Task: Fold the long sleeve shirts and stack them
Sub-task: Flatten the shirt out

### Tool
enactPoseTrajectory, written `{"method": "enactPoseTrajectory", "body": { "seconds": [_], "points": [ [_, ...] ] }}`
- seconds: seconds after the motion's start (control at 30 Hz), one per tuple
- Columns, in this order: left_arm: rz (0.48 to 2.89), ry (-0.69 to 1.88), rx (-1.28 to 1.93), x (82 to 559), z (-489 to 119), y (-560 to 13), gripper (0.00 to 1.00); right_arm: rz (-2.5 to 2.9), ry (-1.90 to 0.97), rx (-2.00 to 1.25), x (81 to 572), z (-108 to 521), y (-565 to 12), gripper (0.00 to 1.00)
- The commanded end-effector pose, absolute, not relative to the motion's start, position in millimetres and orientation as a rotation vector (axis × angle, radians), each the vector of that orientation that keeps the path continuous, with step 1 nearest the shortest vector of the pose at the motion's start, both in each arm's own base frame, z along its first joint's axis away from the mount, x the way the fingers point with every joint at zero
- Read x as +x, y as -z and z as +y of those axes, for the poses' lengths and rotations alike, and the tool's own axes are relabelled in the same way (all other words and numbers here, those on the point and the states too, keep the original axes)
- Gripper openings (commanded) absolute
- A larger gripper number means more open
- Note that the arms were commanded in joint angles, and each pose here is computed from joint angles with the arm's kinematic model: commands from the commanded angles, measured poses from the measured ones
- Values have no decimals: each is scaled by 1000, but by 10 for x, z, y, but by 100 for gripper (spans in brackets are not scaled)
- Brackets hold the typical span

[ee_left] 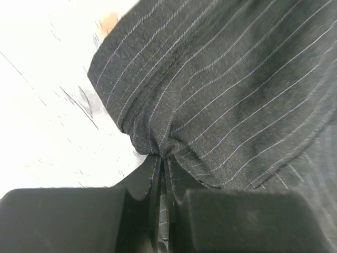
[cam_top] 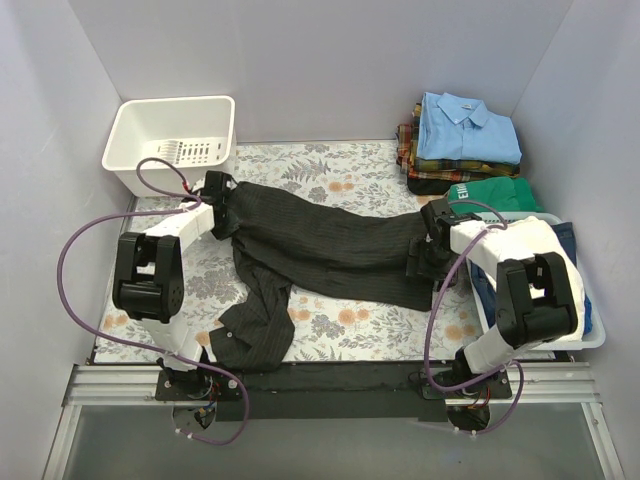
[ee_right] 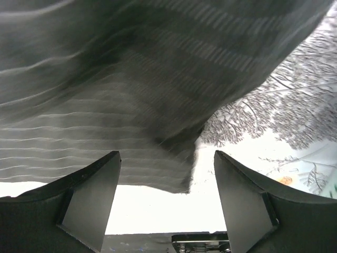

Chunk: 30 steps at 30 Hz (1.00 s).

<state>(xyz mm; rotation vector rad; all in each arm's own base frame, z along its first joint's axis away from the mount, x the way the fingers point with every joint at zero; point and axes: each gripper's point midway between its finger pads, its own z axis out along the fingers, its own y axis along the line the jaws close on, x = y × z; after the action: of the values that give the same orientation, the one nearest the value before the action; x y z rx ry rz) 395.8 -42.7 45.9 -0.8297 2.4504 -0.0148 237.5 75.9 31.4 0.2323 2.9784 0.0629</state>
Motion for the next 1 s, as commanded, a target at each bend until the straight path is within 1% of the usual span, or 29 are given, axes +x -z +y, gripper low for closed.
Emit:
{"method": "enactPoseTrajectory", "body": {
  "seconds": [0.0,0.07,0.1,0.23,0.37,0.47,0.57,0.6,0.7,0.73,0.8,0.83,0.87,0.93,0.97],
  "points": [
    [2268,-14,-831,4201,-134,-1100,0,3065,-109,174,2277,828,-207,79],
    [2221,1,-817,4224,-92,-1316,0,3090,-117,166,2275,843,-133,79],
    [2209,16,-806,4231,-108,-1388,0,3100,-164,148,2274,900,-122,77],
    [2164,49,-771,4262,-111,-1631,0,3094,-197,77,2337,987,-89,74],
    [2130,69,-714,4352,-120,-1772,0,3059,-263,-18,2451,1153,-154,72],
    [2162,117,-669,4435,-218,-1733,1,2994,-331,-95,2555,1321,-300,73],
    [2182,142,-669,4422,-263,-1713,9,2978,-375,-163,2566,1453,-361,74],
    [2185,142,-671,4404,-262,-1708,15,2981,-387,-189,2537,1503,-360,74],
    [2192,147,-651,4326,-270,-1737,23,2998,-385,-243,2451,1569,-314,76],
    [2204,146,-646,4291,-274,-1725,38,3009,-380,-249,2420,1573,-290,76],
    [2235,149,-639,4182,-288,-1677,48,3044,-354,-255,2359,1564,-204,76],
    [2244,155,-636,4136,-298,-1665,55,3083,-326,-245,2306,1528,-144,75],
    [2252,196,-619,4073,-355,-1694,56,3091,-306,-243,2308,1509,-131,74],
    [2304,247,-592,3915,-443,-1592,57,3096,-251,-226,2329,1459,-105,64],
    [2340,364,-534,3828,-620,-1594,54,3098,-236,-218,2332,1445,-102,58]
  ]
}}
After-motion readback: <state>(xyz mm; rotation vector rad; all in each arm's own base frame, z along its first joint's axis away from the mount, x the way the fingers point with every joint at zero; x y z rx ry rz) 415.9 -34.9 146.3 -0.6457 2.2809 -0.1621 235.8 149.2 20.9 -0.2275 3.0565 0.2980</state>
